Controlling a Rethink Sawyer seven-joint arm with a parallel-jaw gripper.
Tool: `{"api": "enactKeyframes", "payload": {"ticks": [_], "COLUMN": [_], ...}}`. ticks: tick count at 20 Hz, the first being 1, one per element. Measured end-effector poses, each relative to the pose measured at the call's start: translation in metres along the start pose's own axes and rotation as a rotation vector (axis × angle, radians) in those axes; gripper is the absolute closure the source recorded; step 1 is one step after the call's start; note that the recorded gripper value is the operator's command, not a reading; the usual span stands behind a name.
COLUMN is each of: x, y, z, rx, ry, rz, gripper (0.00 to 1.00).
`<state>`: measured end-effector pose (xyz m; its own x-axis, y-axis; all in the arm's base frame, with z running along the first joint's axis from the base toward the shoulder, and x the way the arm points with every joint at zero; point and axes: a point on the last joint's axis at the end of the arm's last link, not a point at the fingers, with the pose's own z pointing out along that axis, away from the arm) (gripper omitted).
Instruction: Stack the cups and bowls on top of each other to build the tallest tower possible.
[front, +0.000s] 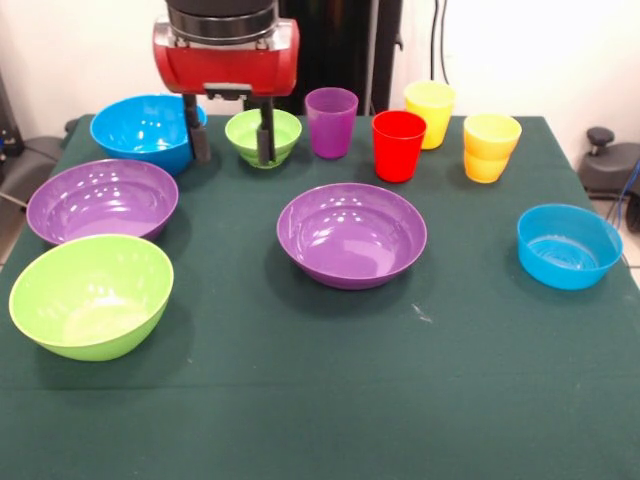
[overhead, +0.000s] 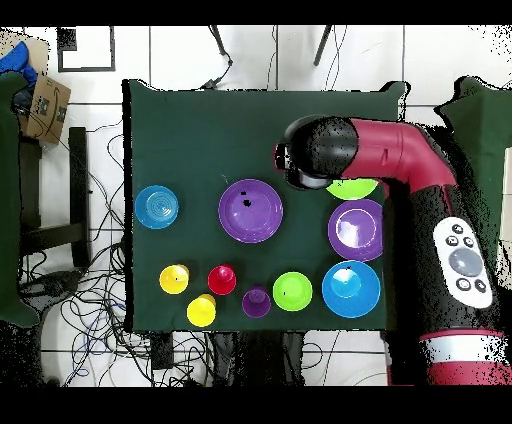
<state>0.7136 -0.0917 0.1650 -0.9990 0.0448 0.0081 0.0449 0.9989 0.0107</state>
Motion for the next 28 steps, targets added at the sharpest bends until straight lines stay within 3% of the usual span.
{"api": "enactKeyframes", "payload": {"ticks": [15, 20, 28], "x": [-0.003, -0.002, 0.017], "y": [0.072, 0.109, 0.166], "z": [-0.007, -0.028, -0.056], "rx": [0.003, 0.011, 0.021], "ry": [0.0, -0.022, -0.034], "rz": [-0.1, -0.144, -0.208], "gripper": [0.0, 0.0, 0.0]}}
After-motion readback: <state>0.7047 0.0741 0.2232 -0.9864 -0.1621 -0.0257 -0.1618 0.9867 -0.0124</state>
